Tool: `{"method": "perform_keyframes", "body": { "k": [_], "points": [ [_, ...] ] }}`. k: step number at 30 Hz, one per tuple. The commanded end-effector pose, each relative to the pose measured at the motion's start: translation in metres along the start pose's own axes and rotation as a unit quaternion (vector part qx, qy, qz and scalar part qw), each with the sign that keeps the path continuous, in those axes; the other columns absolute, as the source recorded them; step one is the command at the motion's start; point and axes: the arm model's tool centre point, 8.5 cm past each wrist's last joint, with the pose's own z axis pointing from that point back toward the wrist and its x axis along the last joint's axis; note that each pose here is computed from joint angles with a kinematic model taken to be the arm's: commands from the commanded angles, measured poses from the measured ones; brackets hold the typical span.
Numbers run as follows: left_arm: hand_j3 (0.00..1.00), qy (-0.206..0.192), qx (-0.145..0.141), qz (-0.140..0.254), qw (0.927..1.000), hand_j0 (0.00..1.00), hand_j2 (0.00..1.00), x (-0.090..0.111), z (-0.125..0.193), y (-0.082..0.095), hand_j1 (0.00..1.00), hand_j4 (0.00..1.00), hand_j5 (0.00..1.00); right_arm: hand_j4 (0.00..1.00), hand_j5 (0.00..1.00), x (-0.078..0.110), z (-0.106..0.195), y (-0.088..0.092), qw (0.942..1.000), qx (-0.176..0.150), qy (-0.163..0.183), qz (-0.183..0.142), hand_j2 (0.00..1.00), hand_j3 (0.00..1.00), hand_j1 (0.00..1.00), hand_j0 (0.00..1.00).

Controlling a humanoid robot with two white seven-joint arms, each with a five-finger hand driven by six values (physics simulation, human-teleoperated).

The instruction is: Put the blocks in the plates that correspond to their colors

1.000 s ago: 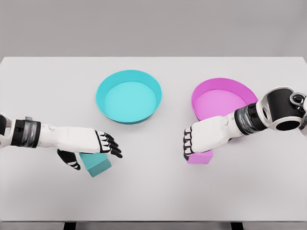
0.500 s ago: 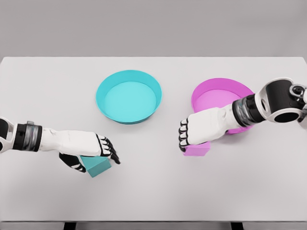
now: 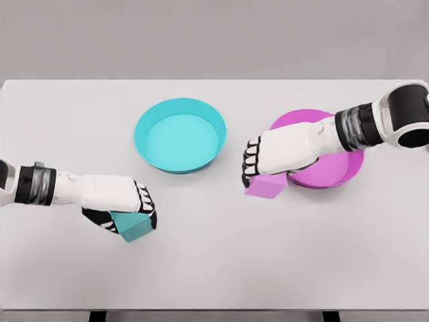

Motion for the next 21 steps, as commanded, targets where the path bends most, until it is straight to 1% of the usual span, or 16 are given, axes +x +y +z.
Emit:
{"method": "perform_keyframes", "body": {
  "k": [1, 2, 4, 7, 8, 9, 10, 11, 13, 14, 15, 17, 18, 19, 21],
  "points": [
    [0.55, -0.001, 0.007, -0.002, 1.0000, 0.55, 0.55, 0.001, 0.001, 0.005, 0.55, 0.55, 0.55, 0.49, 0.49, -0.012, 0.013, -0.006, 0.9995, -0.019, 0.020, -0.012, 0.49, 0.49, 0.49, 0.49],
    [0.55, 0.001, 0.010, -0.003, 0.9999, 0.55, 0.55, 0.001, 0.002, 0.006, 0.55, 0.55, 0.55, 0.49, 0.49, -0.014, 0.015, -0.007, 0.9993, -0.025, 0.021, -0.021, 0.49, 0.49, 0.49, 0.49],
    [0.55, 0.006, 0.018, -0.008, 0.9998, 0.55, 0.55, -0.001, 0.007, 0.013, 0.55, 0.55, 0.55, 0.49, 0.49, -0.031, 0.029, -0.006, 0.9973, -0.039, 0.047, -0.040, 0.49, 0.49, 0.49, 0.49],
    [0.55, 0.016, 0.037, -0.018, 0.9990, 0.55, 0.55, -0.003, 0.015, 0.026, 0.55, 0.55, 0.55, 0.49, 0.49, -0.047, 0.040, 0.004, 0.9948, -0.035, 0.074, -0.061, 0.49, 0.49, 0.49, 0.49],
    [0.56, 0.019, 0.042, -0.022, 0.9987, 0.56, 0.56, -0.004, 0.018, 0.030, 0.56, 0.56, 0.56, 0.49, 0.49, -0.055, 0.052, 0.008, 0.9926, -0.038, 0.093, -0.069, 0.49, 0.49, 0.49, 0.49],
    [0.56, 0.021, 0.045, -0.024, 0.9984, 0.56, 0.56, -0.004, 0.020, 0.032, 0.56, 0.56, 0.56, 0.49, 0.49, -0.060, 0.059, 0.009, 0.9908, -0.042, 0.105, -0.075, 0.49, 0.49, 0.49, 0.49],
    [0.56, 0.024, 0.050, -0.027, 0.9981, 0.56, 0.56, -0.005, 0.022, 0.035, 0.56, 0.56, 0.56, 0.49, 0.49, -0.068, 0.065, 0.015, 0.9884, -0.042, 0.118, -0.086, 0.49, 0.49, 0.49, 0.49],
    [0.56, 0.026, 0.055, -0.030, 0.9977, 0.56, 0.56, -0.005, 0.024, 0.039, 0.56, 0.56, 0.56, 0.49, 0.49, -0.074, 0.067, 0.024, 0.9862, -0.036, 0.128, -0.099, 0.49, 0.49, 0.49, 0.49],
    [0.56, 0.028, 0.067, -0.036, 0.9967, 0.56, 0.56, -0.005, 0.027, 0.047, 0.56, 0.56, 0.56, 0.49, 0.49, -0.084, 0.075, 0.037, 0.9817, -0.030, 0.147, -0.118, 0.49, 0.49, 0.49, 0.49],
    [0.56, 0.024, 0.077, -0.034, 0.9961, 0.56, 0.56, -0.005, 0.026, 0.051, 0.56, 0.56, 0.56, 0.49, 0.49, -0.093, 0.081, 0.048, 0.9772, -0.023, 0.164, -0.133, 0.49, 0.49, 0.49, 0.49],
    [0.56, 0.023, 0.081, -0.034, 0.9959, 0.56, 0.56, -0.005, 0.026, 0.053, 0.56, 0.56, 0.56, 0.49, 0.49, -0.097, 0.084, 0.058, 0.9746, -0.008, 0.177, -0.137, 0.49, 0.49, 0.49, 0.49],
    [0.56, 0.023, 0.088, -0.038, 0.9951, 0.56, 0.56, -0.006, 0.026, 0.059, 0.56, 0.56, 0.56, 0.49, 0.49, -0.094, 0.076, 0.076, 0.9744, 0.022, 0.179, -0.134, 0.49, 0.49, 0.49, 0.49],
    [0.56, 0.024, 0.093, -0.039, 0.9946, 0.56, 0.56, -0.007, 0.027, 0.063, 0.56, 0.56, 0.56, 0.49, 0.49, -0.094, 0.074, 0.082, 0.9744, 0.037, 0.181, -0.129, 0.49, 0.49, 0.49, 0.49],
    [0.56, 0.028, 0.104, -0.036, 0.9935, 0.56, 0.56, -0.013, 0.026, 0.068, 0.56, 0.56, 0.56, 0.49, 0.49, -0.090, 0.067, 0.088, 0.9754, 0.050, 0.173, -0.128, 0.49, 0.49, 0.49, 0.49],
    [0.56, 0.034, 0.117, -0.021, 0.9923, 0.56, 0.56, -0.025, 0.022, 0.069, 0.56, 0.56, 0.56, 0.49, 0.49, -0.089, 0.065, 0.090, 0.9755, 0.055, 0.170, -0.128, 0.49, 0.49, 0.49, 0.49]
  ]
}}
